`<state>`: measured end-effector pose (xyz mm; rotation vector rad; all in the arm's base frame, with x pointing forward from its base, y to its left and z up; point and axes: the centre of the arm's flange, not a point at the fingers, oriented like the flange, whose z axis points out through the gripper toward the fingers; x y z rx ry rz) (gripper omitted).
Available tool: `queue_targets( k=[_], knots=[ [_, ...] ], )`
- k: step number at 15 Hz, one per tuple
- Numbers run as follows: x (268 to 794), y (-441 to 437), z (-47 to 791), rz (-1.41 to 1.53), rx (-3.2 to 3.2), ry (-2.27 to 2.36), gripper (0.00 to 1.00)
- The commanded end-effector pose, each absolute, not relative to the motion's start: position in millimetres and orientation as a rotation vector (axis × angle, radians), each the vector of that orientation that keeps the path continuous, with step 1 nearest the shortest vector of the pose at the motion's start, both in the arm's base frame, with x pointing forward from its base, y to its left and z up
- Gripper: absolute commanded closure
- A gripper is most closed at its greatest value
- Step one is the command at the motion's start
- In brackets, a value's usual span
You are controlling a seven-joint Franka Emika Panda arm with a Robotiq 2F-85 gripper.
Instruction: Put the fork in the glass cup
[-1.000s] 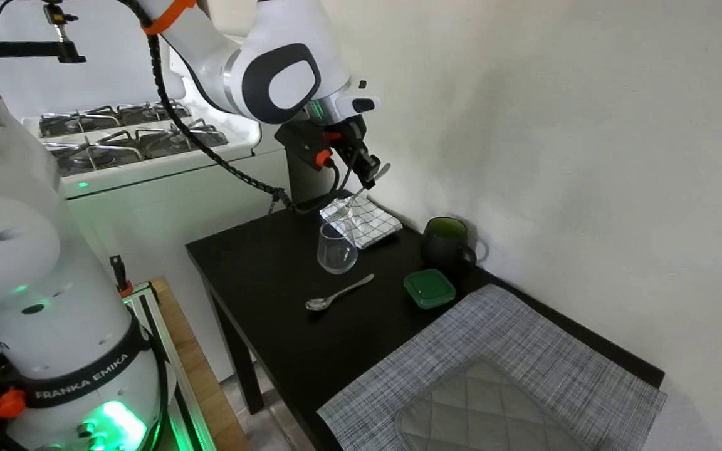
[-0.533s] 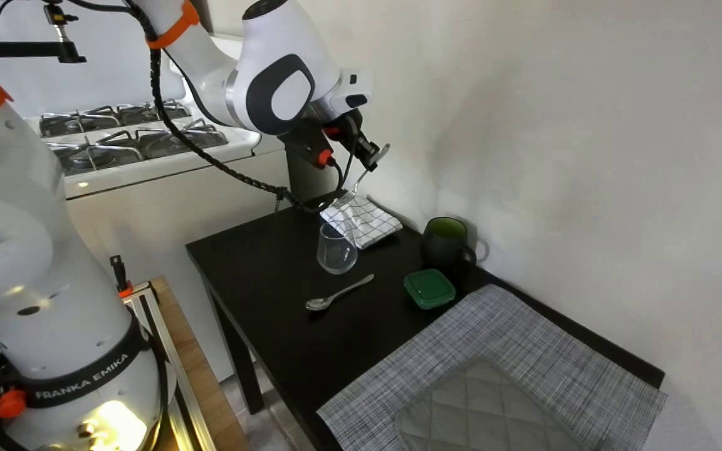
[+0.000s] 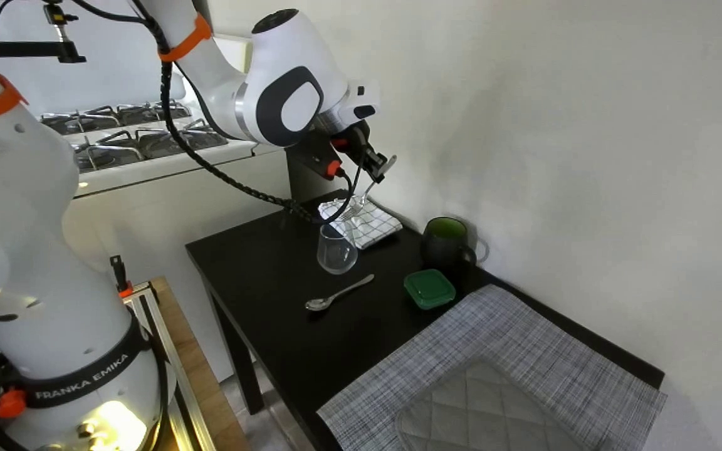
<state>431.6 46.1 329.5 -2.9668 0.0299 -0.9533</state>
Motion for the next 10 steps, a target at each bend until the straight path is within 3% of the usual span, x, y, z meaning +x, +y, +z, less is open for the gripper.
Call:
queue_targets(
  k=[1,10],
  knots=[
    [397.6,62.7,306.6,-0.937,-2.985,0.001,0.98],
    [388.5,73.8,292.4,-0.916,-3.014,-0.054,0.98]
  ],
)
